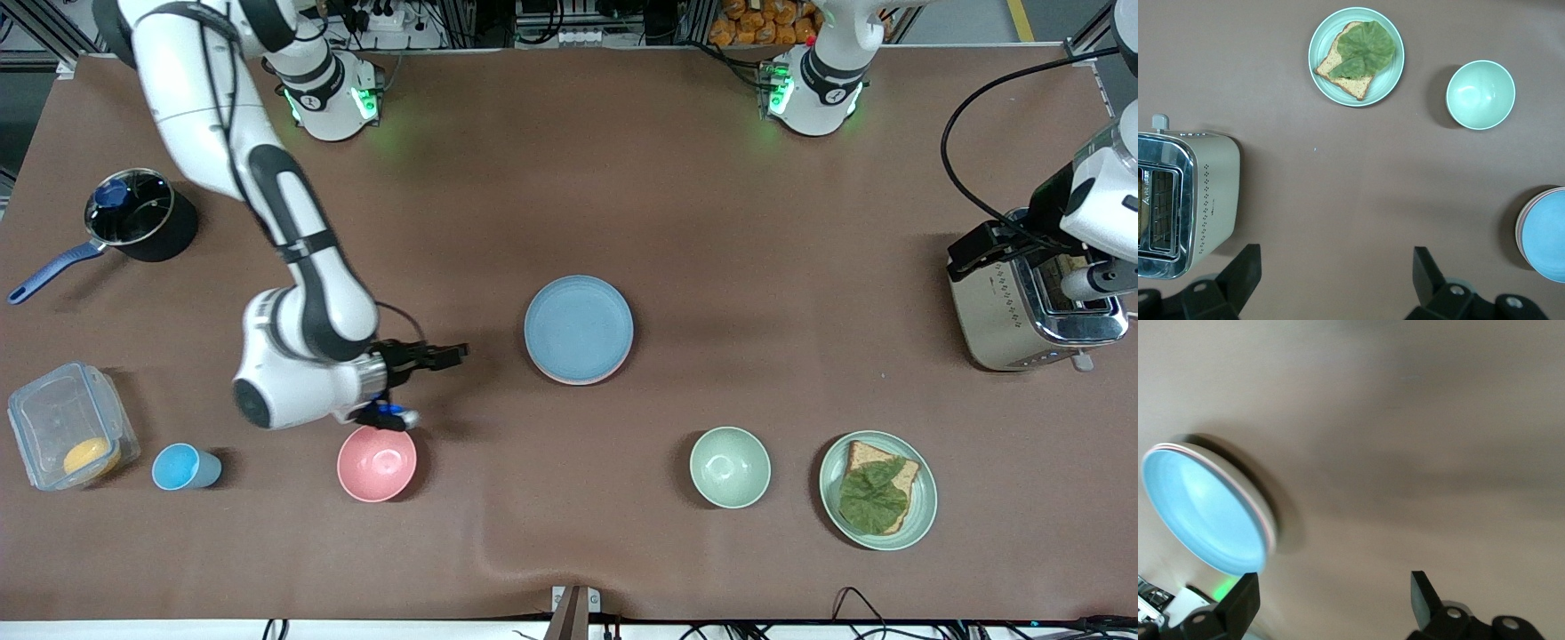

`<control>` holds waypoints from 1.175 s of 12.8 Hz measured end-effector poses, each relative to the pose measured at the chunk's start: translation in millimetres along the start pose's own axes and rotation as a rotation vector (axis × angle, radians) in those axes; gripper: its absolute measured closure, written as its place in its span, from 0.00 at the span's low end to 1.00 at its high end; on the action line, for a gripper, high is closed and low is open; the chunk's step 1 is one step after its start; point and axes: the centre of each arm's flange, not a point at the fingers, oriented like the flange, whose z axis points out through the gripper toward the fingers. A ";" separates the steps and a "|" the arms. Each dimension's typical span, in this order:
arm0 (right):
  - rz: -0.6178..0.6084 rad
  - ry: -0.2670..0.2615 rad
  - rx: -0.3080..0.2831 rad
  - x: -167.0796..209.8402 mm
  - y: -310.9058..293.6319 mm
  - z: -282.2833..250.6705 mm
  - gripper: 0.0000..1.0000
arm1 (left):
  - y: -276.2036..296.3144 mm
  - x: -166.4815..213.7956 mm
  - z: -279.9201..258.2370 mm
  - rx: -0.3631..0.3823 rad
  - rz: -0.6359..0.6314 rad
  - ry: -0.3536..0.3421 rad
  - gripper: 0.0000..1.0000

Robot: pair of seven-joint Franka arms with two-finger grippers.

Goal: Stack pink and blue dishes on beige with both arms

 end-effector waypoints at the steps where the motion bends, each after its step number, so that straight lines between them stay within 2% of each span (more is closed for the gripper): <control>1: 0.005 -0.016 -0.030 -1.7 20.6 -22.9 0.00 | 2.4 -0.7 0.1 0.001 0.004 0.000 0.00; 4: -0.028 -0.039 -0.106 -10.7 76.2 -76.6 0.00 | 2.9 -1.1 0.9 0.003 0.004 -0.003 0.00; 7: -0.100 -0.009 -0.184 -25.0 123.4 -129.1 0.00 | 4.0 -1.4 1.6 0.003 0.006 -0.004 0.00; 11: -0.130 0.089 -0.377 -62.6 122.6 -196.2 0.00 | 4.0 -1.5 2.4 0.003 0.006 -0.006 0.00; 15: -0.157 0.218 -0.457 -134.8 90.4 -256.8 0.00 | 7.0 -2.4 2.8 0.002 0.012 -0.007 0.00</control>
